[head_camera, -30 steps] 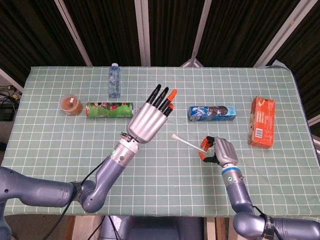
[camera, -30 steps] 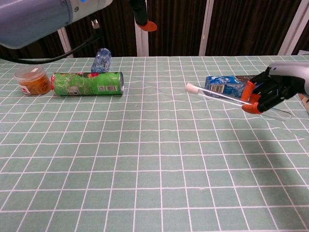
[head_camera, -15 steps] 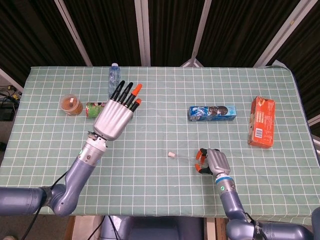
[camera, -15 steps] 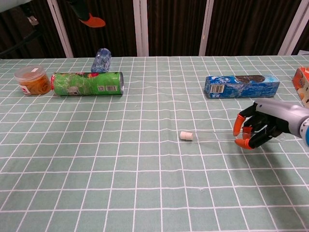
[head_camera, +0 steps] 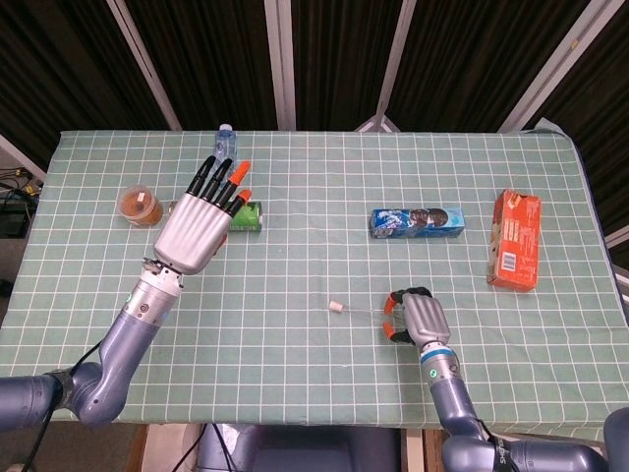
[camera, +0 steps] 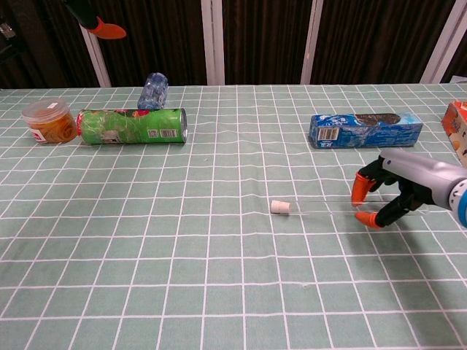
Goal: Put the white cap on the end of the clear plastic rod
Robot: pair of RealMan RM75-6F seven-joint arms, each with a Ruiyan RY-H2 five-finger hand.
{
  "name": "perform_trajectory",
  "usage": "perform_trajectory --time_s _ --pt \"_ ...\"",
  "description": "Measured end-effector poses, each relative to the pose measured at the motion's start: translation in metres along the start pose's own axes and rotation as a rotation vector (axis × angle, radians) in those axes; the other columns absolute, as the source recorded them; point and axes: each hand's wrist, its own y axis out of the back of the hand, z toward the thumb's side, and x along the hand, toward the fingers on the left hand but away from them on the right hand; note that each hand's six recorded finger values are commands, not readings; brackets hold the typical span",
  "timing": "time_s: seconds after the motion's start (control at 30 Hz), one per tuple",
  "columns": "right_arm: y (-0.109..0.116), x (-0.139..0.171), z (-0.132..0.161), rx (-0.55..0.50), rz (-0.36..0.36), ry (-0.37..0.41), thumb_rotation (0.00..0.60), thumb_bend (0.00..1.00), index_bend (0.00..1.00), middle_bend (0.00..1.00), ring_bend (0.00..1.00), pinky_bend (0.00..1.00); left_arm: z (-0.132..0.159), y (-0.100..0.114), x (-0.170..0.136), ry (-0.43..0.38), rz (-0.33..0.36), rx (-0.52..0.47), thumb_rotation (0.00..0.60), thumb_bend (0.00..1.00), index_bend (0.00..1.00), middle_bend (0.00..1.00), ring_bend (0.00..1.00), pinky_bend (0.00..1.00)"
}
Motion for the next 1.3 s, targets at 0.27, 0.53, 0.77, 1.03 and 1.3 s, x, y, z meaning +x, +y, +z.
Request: perform_trajectory --time_s 0.27,0.53,0.77,1.03,1.3 --pt "0.011 0.006 0.000 0.046 -0.024 0.017 0.600 0.53 0.01 0.10 0.02 0.01 -0.016 -0.007 -0.014 0.054 -0.019 -0.058 0.600 0.32 0.22 0.00 0.00 0.00" --pt "0.031 0.017 -0.017 0.105 -0.082 0.014 0.600 0.41 0.00 0.08 0.01 0.00 -0.034 -0.015 -0.055 0.138 -0.050 -0.193 0.600 0.32 0.18 0.00 0.00 0.00" --pt "0.063 0.046 -0.050 0.167 -0.200 0.048 0.600 0.27 0.00 0.01 0.00 0.00 -0.051 -0.031 -0.138 0.202 -0.096 -0.317 0.600 0.21 0.10 0.00 0.00 0.00" --pt "0.089 0.097 -0.101 0.170 -0.276 0.024 0.600 0.25 0.00 0.00 0.00 0.00 -0.064 -0.046 -0.214 0.265 -0.149 -0.377 0.600 0.20 0.03 0.00 0.00 0.00" --pt "0.097 0.131 -0.127 0.214 -0.325 0.029 0.600 0.25 0.00 0.00 0.00 0.00 -0.086 -0.063 -0.275 0.343 -0.158 -0.379 0.600 0.20 0.00 0.00 0.00 0.00"
